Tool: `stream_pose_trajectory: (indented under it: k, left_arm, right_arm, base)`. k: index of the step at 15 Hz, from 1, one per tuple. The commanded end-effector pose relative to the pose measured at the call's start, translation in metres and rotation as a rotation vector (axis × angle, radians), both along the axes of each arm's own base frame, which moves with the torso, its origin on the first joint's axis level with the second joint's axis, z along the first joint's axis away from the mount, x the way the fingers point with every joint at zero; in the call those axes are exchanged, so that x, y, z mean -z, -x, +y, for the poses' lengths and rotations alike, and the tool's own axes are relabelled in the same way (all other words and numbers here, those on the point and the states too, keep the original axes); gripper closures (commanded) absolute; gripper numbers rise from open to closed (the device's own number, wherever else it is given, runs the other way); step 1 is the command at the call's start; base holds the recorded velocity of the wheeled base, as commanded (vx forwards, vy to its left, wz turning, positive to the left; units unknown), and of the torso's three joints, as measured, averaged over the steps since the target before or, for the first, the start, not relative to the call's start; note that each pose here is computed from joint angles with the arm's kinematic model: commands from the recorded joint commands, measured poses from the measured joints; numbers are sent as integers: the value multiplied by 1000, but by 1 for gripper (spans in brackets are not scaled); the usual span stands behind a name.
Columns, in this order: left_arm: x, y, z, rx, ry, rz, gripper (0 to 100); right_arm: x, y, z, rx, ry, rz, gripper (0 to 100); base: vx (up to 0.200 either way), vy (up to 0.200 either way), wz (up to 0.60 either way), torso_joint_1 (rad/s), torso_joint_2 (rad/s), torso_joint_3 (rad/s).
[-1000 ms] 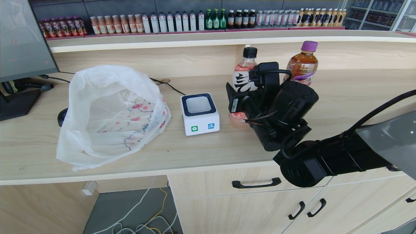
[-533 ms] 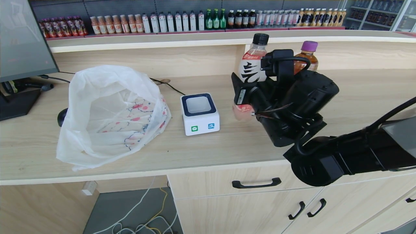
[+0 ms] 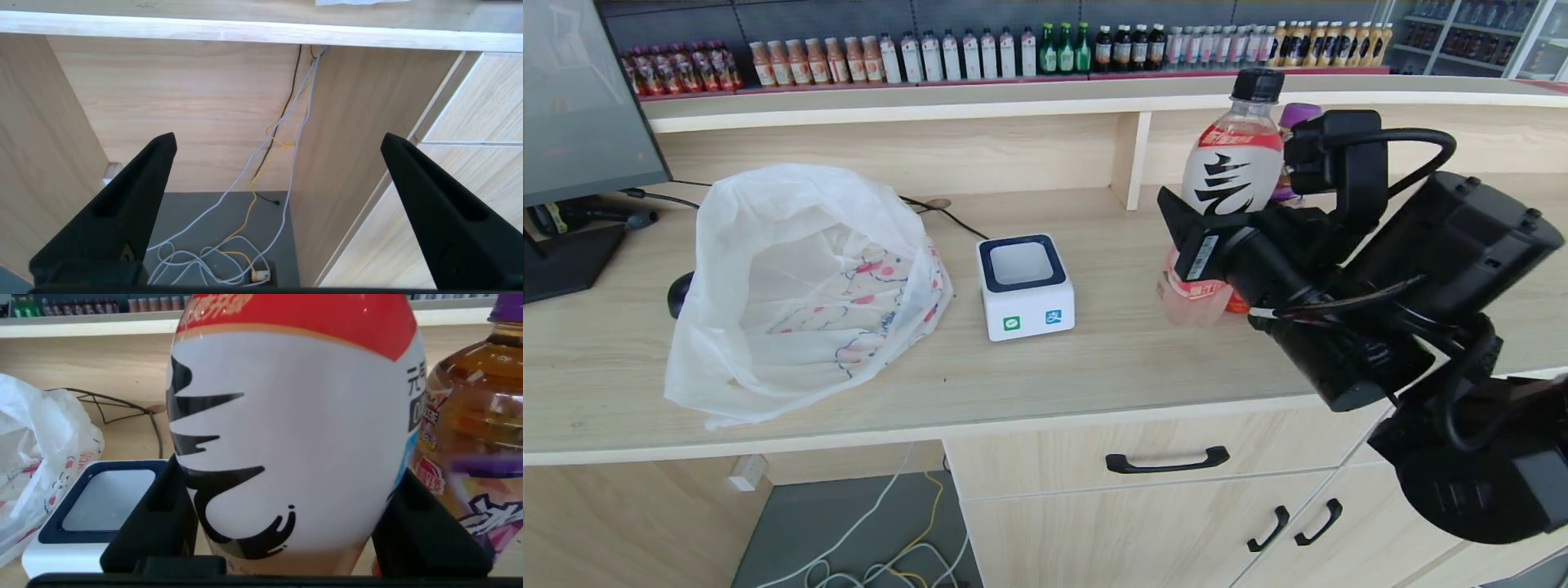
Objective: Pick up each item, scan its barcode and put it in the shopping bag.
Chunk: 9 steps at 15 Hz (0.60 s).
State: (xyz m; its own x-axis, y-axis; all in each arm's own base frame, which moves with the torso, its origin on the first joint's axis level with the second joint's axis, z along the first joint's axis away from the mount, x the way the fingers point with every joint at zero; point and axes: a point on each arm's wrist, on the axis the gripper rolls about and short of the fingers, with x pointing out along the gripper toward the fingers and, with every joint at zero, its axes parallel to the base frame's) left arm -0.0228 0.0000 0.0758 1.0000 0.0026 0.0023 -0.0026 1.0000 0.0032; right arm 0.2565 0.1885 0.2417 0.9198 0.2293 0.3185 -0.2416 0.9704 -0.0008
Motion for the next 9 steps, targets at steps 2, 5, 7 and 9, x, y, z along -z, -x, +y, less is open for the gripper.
stream_pose_trajectory:
  k: [2,5,7,9]
  left_arm:
    - [0,0,0,-1,0,-1,0]
    - [0,0,0,-1,0,-1,0]
    - [0,0,0,-1,0,-1,0]
    - [0,0,0,-1,0,-1,0]
  right_arm:
    - [-2,48,-34,-34,14,5,100]
    - [13,93,-33,-161,70,31,100]
    - [21,112,-33,-216,98,43,100]
    - [28,124,-44,-230,112,56,100]
  base:
    - [0,0,0,0,0,0]
    - [0,0,0,0,0,0]
    - [0,0,0,0,0,0]
    - [0,0,0,0,0,0]
